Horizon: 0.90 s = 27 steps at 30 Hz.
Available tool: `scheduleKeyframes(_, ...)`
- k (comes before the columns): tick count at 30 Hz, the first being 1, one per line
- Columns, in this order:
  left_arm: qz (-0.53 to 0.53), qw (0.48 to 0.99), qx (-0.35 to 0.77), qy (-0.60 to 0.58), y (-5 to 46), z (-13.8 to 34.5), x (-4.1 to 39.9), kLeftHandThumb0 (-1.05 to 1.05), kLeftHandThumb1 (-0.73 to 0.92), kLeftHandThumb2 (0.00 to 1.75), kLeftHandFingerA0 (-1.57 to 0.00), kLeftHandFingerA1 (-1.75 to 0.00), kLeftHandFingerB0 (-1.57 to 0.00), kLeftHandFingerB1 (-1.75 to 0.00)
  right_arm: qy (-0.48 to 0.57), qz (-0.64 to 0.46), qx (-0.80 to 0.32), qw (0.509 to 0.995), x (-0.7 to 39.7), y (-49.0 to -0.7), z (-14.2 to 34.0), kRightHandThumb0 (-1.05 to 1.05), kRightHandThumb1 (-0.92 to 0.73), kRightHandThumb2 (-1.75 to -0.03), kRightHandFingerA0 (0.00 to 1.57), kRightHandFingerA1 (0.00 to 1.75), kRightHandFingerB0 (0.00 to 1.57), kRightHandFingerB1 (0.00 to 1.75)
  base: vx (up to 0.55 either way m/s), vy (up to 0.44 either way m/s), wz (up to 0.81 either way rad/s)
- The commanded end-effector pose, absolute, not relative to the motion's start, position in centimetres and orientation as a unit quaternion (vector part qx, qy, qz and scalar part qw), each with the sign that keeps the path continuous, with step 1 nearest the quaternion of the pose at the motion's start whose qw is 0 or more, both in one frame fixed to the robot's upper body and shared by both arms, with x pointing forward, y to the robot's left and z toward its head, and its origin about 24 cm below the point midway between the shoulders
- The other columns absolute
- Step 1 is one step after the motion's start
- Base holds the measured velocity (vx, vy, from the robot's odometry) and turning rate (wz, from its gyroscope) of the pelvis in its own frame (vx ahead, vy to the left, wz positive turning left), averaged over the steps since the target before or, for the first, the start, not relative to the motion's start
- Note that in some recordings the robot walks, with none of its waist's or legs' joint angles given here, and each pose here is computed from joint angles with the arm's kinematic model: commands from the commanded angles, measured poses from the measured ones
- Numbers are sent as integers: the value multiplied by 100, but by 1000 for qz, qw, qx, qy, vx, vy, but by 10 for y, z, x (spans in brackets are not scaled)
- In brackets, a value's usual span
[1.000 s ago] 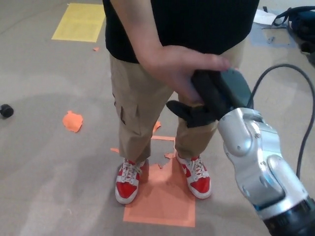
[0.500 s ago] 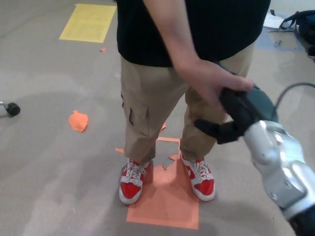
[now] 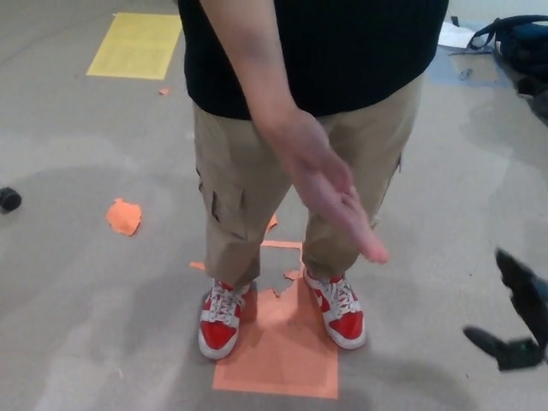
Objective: The robot extends its right arm to grab a person's hand and shakes it
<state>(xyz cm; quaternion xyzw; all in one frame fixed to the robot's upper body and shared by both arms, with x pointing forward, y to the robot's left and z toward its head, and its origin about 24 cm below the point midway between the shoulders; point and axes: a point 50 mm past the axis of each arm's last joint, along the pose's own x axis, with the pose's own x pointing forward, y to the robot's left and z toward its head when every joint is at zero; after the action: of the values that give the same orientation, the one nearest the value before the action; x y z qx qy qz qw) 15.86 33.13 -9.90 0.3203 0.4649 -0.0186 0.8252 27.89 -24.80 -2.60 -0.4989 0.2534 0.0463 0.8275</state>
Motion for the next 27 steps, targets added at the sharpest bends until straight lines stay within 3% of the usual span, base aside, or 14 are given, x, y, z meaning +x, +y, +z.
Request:
scheduleKeyframes(1,-24,823,331,462,333,-98,157,-70,65,70,-11,-34,-2,-8,402,51,-444,799,239,-285,-75,-97,-64,-98,0,4,0,0,0,0,0)
scheduleKeyframes(5,-26,821,337,460,334,-96,160,-79,58,93,-12,-38,0,-17,460,43,-404,789,223,-292,-88,-93,-62,-95,0,3,0,0,0,0,0)
scheduleKeyframes(6,-27,822,338,458,335,-95,161,-80,72,64,-16,-33,0,-13,476,47,-398,782,217,-293,-92,-87,-72,-62,0,0,0,0,0,0,0)
scheduleKeyframes(7,-27,823,338,456,335,-95,161,-80,72,64,-16,-33,0,-13,494,53,-394,774,211,-295,-95,-87,-72,-62,0,0,0,0,0,0,0)
scheduleKeyframes(8,-28,824,336,455,334,-95,162,-82,58,94,-8,-37,0,-17,507,55,-385,769,206,-298,-97,-88,-72,-62,0,0,0,0,0,0,0)
scheduleKeyframes(9,-32,819,345,457,333,-96,163,-83,60,97,-12,-39,0,-16,530,70,-387,751,195,-303,-101,-98,-64,-101,0,6,0,0,0,0,0)
scheduleKeyframes(15,-34,818,347,457,334,-95,162,-82,60,96,-9,-37,0,-16,581,86,-380,715,169,-313,-110,-103,-65,-102,4,1,13,8,0,0,0)
scheduleKeyframes(19,-33,816,351,458,334,-94,165,-81,61,96,-10,-41,0,-18,581,76,-376,718,169,-315,-109,-97,-58,-99,0,1,0,0,0,0,0)
scheduleKeyframes(20,-32,817,350,457,334,-94,166,-82,61,97,-5,-40,0,-18,584,87,-380,712,170,-315,-108,-100,-63,-102,0,0,9,7,0,0,0)
scheduleKeyframes(21,-33,817,350,457,333,-94,166,-85,62,97,-18,-42,0,-16,588,100,-383,706,170,-314,-108,-103,-67,-100,9,9,24,42,0,0,0)
scheduleKeyframes(23,-34,818,348,456,333,-95,165,-83,66,75,-13,-34,0,-11,594,116,-382,698,169,-314,-109,-96,-66,-101,7,28,28,44,0,0,0)
scheduleKeyframes(24,-35,815,353,457,332,-95,165,-84,64,98,-15,-42,0,-17,602,129,-362,700,167,-312,-110,-89,-81,-65,6,26,13,26,0,0,0)
scheduleKeyframes(26,-36,814,356,458,332,-96,164,-84,64,98,-15,-42,0,-17,605,133,-353,701,166,-312,-110,-89,-81,-65,6,26,13,26,0,0,0)
scheduleKeyframes(27,-36,814,356,457,333,-95,165,-83,64,98,-11,-38,0,-17,603,138,-347,705,167,-311,-110,-87,-66,-105,4,26,6,24,0,0,0)
